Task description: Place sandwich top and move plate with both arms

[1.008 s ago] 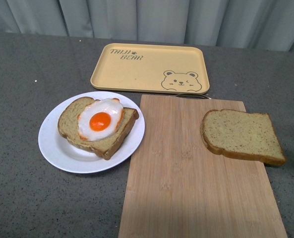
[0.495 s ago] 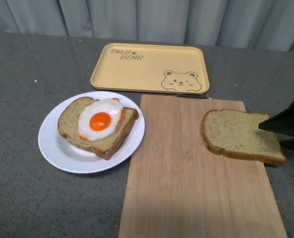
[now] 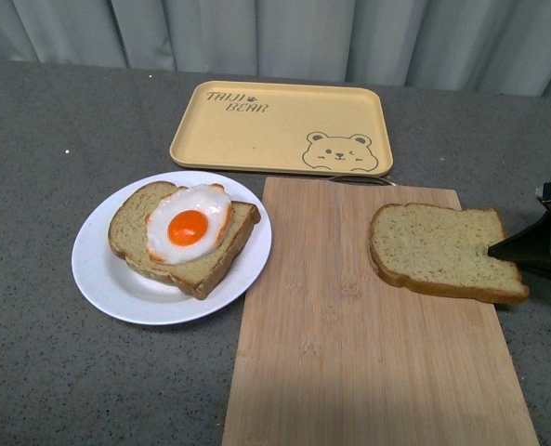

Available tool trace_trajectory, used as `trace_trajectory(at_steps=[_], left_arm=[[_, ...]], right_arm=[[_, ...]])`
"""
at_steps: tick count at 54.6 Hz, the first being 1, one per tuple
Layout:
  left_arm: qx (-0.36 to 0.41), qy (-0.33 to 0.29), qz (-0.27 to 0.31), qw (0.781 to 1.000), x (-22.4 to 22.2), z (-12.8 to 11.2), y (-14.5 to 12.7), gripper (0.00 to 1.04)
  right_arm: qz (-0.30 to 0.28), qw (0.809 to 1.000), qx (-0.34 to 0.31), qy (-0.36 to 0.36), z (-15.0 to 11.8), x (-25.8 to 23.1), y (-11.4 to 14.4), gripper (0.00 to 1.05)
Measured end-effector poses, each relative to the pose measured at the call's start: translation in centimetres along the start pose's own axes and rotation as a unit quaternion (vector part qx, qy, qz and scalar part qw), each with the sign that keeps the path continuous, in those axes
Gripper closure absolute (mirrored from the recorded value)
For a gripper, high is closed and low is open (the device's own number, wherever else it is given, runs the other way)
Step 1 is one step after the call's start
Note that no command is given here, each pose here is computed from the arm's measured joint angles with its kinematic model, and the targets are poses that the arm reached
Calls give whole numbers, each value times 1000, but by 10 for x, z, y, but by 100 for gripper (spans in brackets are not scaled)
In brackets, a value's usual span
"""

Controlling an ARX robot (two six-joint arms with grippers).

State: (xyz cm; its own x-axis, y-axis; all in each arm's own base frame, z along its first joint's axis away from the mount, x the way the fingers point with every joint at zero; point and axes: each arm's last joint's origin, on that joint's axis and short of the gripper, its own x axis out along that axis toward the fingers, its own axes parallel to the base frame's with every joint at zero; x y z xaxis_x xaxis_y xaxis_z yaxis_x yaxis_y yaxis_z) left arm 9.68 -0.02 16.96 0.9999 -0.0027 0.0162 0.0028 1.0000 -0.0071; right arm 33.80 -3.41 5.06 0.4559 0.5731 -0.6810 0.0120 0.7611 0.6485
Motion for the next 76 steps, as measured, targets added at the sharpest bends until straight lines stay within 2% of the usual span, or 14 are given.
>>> trace_trajectory(at_steps=[9,17,34,48,70,76], left_arm=[[0,0,0,1000,0,0,0,7],[0,0,0,1000,0,0,0,7],[0,0,0,1000,0,0,0,7],[0,0,0,1000,0,0,0,7],[0,0,0,1000,0,0,0,7],[0,0,0,1000,0,0,0,7]], right_arm=[[80,995,-55,-30,7,-24,42,103],[136,985,-98,-29,4,-9,83,103],[194,979,-66,-5,-18,56,145,103],[189,981,-17,43,-43,111,165,103],[161,985,-1,59,-44,148,172,103],[150,987,-16,50,-46,145,170,87]])
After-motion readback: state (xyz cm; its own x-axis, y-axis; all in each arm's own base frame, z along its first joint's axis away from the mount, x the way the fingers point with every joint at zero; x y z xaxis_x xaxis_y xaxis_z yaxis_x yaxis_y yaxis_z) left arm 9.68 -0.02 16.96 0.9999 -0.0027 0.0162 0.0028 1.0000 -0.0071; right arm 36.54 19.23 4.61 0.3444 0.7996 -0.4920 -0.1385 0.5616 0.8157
